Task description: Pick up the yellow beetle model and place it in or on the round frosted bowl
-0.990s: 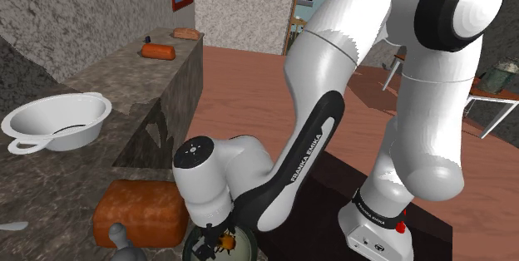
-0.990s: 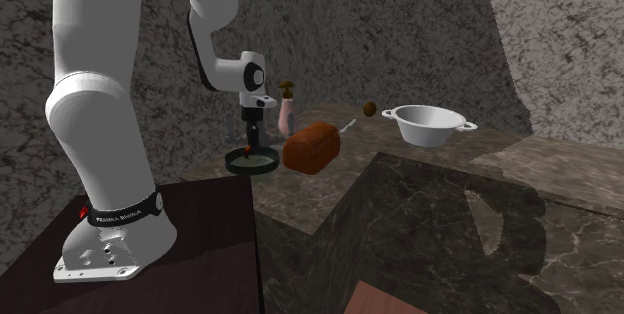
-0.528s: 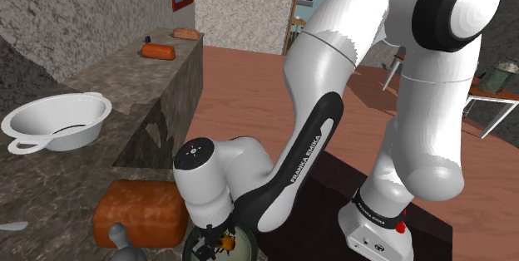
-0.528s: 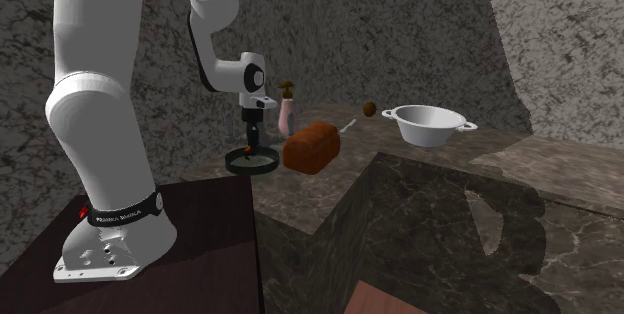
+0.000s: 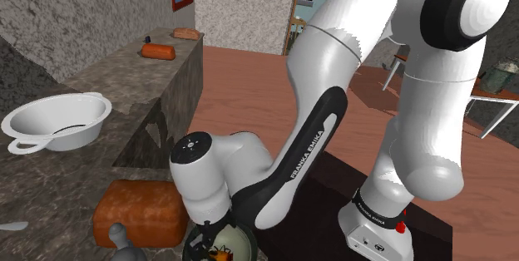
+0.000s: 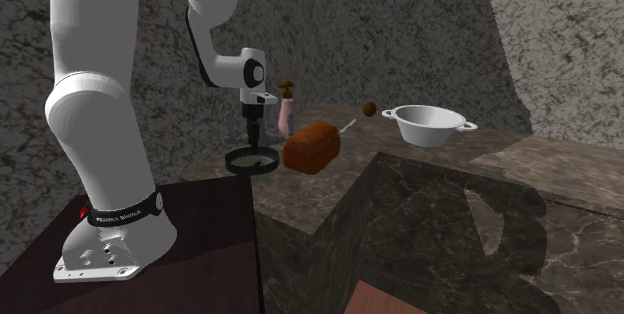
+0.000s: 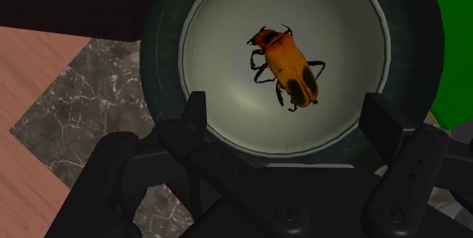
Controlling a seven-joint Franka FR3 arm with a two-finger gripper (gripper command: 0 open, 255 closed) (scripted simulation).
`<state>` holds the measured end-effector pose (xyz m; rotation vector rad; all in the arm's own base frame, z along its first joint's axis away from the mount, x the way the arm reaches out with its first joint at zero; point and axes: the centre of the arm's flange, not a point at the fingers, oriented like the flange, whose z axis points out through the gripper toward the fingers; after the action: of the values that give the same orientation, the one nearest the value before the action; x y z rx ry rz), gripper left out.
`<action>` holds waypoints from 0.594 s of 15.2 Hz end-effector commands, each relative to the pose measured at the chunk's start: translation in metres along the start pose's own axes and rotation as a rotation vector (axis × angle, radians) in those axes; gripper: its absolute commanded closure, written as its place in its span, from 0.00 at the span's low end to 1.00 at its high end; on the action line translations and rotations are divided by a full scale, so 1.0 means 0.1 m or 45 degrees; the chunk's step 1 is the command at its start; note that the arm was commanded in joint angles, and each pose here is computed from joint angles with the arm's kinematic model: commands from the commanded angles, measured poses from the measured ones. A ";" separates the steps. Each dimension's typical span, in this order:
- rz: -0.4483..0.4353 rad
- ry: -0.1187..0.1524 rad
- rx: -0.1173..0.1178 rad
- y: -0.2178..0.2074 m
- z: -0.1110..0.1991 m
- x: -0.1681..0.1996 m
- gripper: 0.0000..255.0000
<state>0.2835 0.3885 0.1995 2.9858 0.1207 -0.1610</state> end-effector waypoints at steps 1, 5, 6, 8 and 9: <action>0.000 -0.001 0.000 0.01 -0.25 -0.02 0.00; 0.000 -0.001 0.000 0.01 -0.36 -0.02 0.00; 0.000 -0.001 0.000 0.01 -0.36 -0.02 0.00; 0.000 -0.001 0.000 0.01 -0.36 -0.02 0.00; 0.000 -0.001 0.000 0.01 -0.36 -0.02 0.00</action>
<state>0.2857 0.3928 0.2348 2.9854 0.1211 -0.1621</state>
